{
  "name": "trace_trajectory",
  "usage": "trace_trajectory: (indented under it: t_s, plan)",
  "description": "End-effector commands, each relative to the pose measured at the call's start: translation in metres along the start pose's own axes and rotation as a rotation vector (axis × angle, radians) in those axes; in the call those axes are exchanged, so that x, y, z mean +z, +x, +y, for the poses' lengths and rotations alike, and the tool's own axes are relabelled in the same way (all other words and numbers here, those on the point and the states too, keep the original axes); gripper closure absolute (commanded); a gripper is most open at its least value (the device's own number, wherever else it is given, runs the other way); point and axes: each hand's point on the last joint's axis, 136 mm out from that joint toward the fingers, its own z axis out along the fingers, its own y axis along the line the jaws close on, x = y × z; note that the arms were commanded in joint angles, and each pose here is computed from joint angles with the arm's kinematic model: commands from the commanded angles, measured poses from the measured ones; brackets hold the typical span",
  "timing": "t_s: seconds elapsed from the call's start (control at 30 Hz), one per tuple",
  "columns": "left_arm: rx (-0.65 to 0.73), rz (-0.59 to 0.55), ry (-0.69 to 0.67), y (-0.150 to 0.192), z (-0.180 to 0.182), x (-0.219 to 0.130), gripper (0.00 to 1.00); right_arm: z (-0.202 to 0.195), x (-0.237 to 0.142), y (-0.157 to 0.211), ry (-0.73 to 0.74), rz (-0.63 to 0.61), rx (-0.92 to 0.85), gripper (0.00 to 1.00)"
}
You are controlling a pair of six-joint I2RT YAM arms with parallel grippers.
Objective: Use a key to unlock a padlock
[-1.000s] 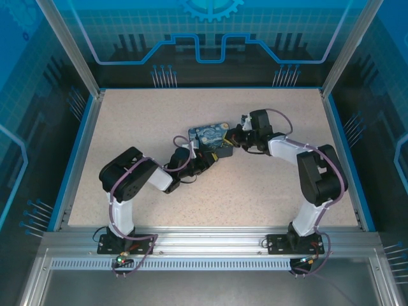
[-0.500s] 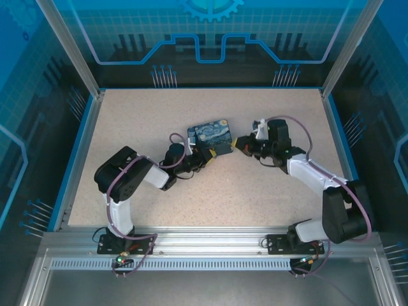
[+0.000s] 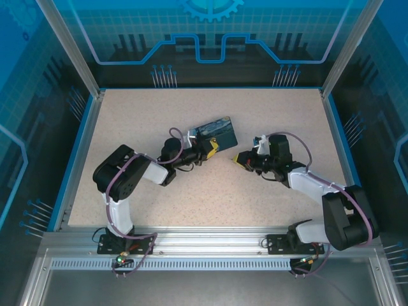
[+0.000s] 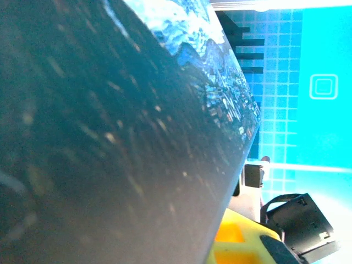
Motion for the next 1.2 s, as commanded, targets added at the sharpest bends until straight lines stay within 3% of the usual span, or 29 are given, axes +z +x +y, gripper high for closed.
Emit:
trace_trajectory:
  t_s: [0.0, 0.37, 0.67, 1.17]
  plan:
    - [0.026, 0.023, 0.139, -0.002, -0.043, -0.002, 1.00, 0.024, -0.002, -0.003, -0.081, -0.029, -0.015, 1.00]
    - [0.001, 0.040, 0.188, -0.003, -0.055, -0.007, 1.00, 0.039, 0.005, -0.014, -0.084, -0.108, 0.044, 1.00]
    - [0.042, 0.048, 0.197, -0.002, -0.060, -0.008, 1.00, 0.051, 0.015, -0.015, -0.148, -0.095, 0.110, 1.00]
    - [0.085, 0.070, 0.209, 0.002, -0.066, -0.009, 1.00, 0.056, 0.018, -0.024, -0.135, -0.121, 0.133, 1.00]
